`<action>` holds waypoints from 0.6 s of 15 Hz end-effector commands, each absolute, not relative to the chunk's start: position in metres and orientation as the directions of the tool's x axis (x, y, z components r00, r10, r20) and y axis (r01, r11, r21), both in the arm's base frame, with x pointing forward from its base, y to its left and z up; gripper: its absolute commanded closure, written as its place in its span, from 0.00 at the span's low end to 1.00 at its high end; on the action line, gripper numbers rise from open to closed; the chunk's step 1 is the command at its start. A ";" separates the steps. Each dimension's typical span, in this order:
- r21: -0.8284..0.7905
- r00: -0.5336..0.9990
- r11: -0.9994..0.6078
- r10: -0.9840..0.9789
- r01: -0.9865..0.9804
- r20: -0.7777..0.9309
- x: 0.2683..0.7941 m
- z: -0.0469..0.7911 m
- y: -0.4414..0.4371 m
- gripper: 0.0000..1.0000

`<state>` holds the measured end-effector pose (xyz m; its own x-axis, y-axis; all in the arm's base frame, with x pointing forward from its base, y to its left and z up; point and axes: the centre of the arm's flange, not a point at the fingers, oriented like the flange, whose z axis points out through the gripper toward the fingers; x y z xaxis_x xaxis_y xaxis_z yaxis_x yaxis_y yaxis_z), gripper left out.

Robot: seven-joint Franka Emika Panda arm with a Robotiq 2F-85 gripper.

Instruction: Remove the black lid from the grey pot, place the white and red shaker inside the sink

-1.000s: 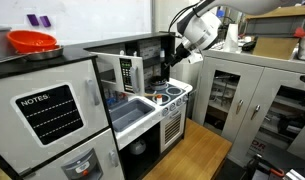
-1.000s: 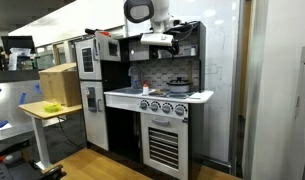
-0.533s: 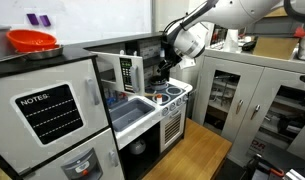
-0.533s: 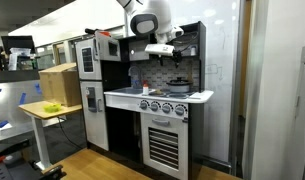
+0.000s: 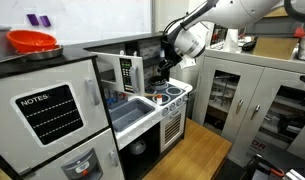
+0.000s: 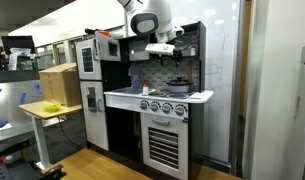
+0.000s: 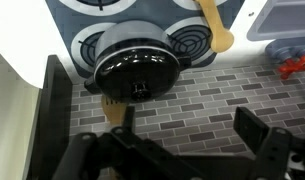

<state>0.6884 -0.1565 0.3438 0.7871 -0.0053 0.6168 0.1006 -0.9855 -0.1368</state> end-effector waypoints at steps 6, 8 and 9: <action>-0.075 0.804 -0.989 0.062 0.131 0.592 0.681 0.306 -0.161 0.00; -0.039 0.806 -0.989 0.093 0.142 0.584 0.681 0.294 -0.161 0.00; -0.021 0.807 -0.989 0.107 0.146 0.581 0.682 0.289 -0.161 0.00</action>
